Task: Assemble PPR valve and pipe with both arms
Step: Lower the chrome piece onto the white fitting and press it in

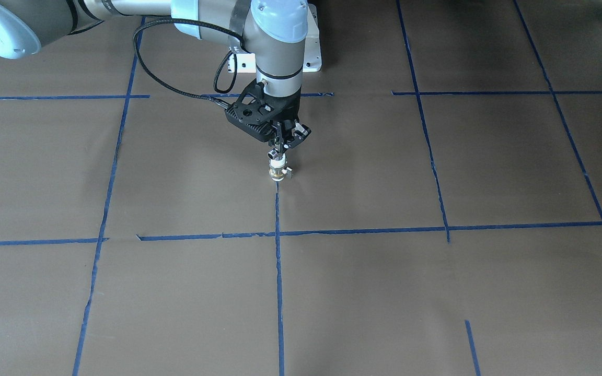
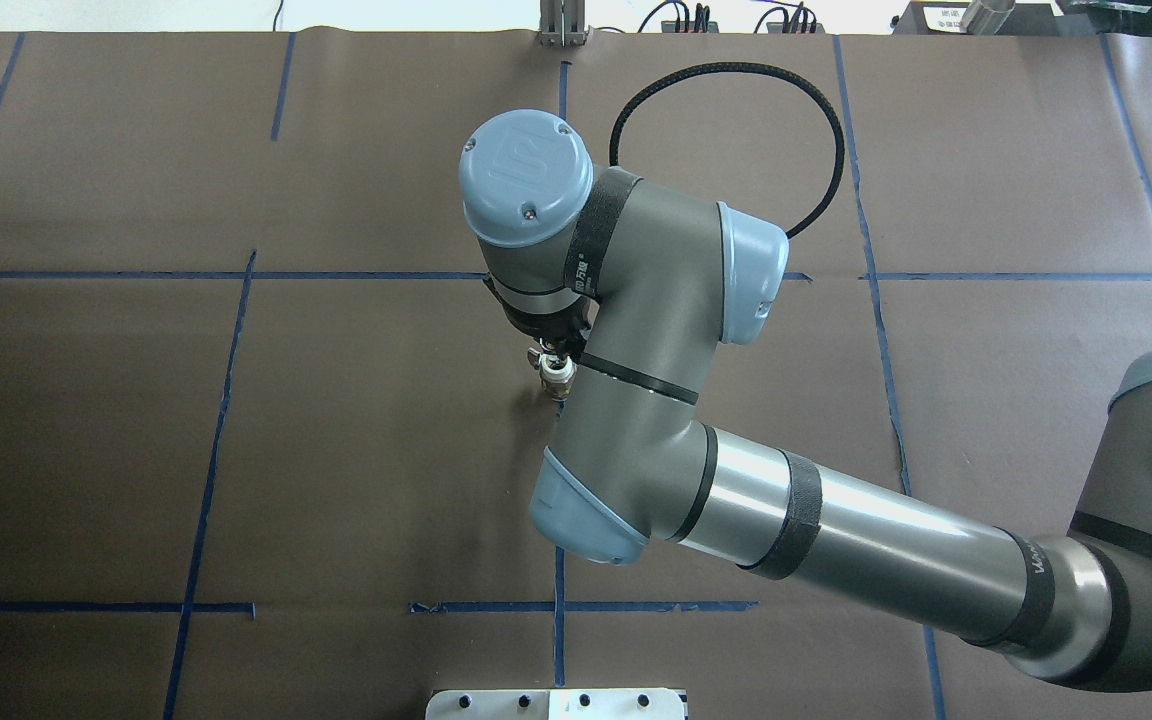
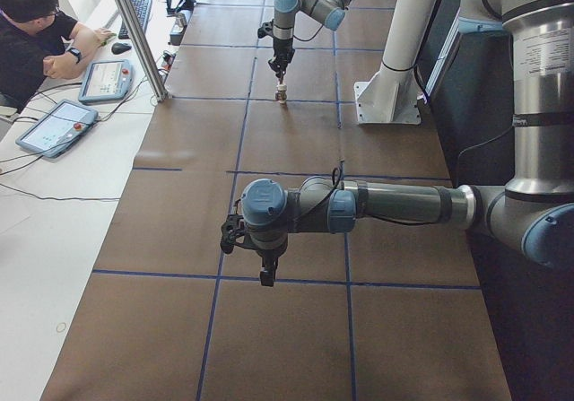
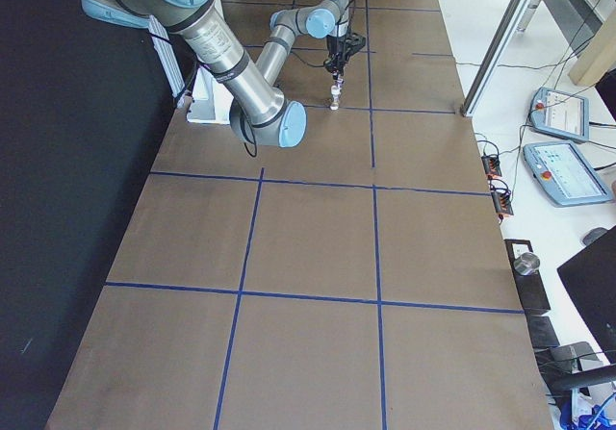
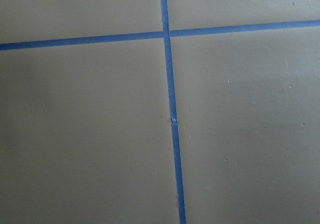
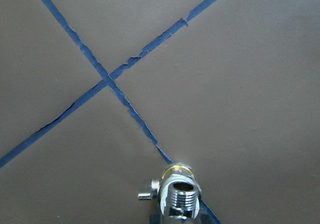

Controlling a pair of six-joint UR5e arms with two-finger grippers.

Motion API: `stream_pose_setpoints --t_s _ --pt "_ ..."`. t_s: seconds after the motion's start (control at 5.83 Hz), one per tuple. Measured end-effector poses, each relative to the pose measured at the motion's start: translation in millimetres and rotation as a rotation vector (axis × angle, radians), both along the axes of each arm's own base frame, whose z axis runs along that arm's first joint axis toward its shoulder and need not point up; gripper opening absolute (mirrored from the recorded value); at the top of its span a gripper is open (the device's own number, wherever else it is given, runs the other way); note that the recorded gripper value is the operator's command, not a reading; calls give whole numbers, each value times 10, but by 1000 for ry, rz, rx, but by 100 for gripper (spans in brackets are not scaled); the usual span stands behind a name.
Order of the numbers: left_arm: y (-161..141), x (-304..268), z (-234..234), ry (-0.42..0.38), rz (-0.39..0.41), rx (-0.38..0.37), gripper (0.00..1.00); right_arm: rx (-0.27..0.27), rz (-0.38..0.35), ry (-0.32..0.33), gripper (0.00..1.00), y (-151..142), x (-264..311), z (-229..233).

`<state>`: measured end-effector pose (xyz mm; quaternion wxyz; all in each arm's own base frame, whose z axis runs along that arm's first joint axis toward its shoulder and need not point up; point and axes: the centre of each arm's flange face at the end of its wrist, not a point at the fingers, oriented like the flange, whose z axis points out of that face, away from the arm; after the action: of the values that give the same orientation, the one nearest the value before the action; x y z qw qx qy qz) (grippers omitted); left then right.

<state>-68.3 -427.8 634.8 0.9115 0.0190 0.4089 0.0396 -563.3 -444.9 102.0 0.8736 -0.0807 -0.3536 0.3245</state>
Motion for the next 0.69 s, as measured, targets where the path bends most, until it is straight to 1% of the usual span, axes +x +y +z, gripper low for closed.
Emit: stream_pose_setpoints --t_s 0.69 --pt "-14 4 -16 -1 0 2 100 0 -5 7 0 22 -11 56"
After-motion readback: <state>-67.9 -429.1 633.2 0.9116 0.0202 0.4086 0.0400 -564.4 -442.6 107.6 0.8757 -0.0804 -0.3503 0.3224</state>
